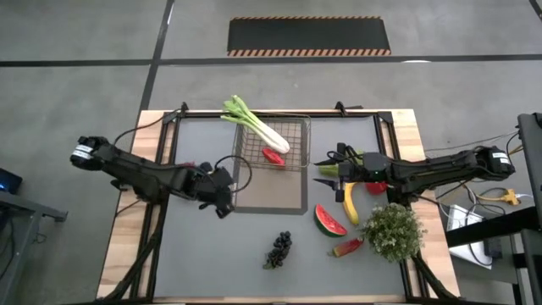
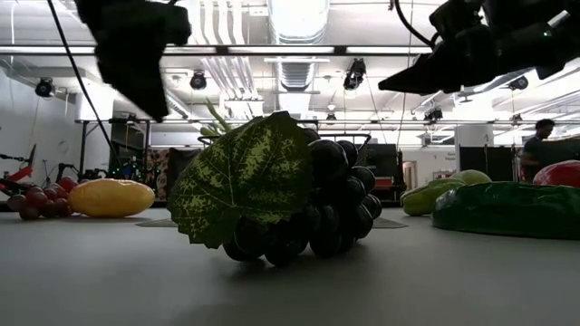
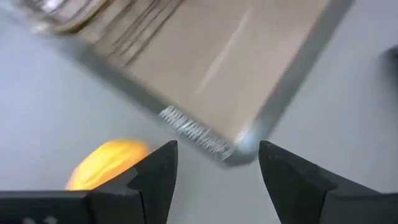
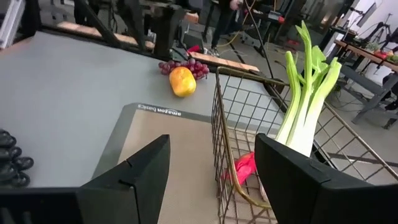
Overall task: Build produce basket
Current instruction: Put the mango into the wire basket
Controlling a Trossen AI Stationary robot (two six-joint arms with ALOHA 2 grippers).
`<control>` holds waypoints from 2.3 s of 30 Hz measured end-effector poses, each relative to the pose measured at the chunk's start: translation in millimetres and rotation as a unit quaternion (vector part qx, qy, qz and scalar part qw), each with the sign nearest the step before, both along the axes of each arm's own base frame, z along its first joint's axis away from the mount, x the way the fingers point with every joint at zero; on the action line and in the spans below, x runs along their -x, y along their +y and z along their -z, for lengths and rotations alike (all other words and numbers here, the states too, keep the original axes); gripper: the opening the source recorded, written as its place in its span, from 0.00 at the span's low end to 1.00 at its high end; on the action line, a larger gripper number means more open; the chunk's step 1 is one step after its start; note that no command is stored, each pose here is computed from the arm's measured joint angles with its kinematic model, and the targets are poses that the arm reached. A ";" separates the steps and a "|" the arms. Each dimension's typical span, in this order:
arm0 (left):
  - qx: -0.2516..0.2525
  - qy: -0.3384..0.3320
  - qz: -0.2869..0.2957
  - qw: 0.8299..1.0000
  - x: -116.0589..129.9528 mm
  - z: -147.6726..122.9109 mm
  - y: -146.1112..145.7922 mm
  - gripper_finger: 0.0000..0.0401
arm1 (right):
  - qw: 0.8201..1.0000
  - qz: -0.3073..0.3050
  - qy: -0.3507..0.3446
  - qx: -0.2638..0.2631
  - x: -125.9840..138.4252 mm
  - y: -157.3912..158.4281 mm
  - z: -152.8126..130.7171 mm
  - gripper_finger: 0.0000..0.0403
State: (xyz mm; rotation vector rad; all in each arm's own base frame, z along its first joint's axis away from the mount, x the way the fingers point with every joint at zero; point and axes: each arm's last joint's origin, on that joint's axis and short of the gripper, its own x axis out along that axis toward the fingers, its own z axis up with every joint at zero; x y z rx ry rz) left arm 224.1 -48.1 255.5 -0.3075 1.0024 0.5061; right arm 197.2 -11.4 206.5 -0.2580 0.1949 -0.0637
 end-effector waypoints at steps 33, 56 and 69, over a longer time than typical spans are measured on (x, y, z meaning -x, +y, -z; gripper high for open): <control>-0.099 0.230 0.079 0.965 33.6 73.9 49.3 0.74 | 0.999 -0.017 -0.008 -0.029 3.4 1.4 -0.9 0.54; -0.096 0.313 0.079 0.941 20.2 102.7 50.7 0.52 | 0.999 -0.016 0.002 -0.029 3.8 1.4 1.1 0.54; -0.079 0.143 0.025 0.986 -13.0 46.3 29.5 0.50 | 0.998 -0.006 -0.005 -0.060 3.6 1.1 0.1 0.54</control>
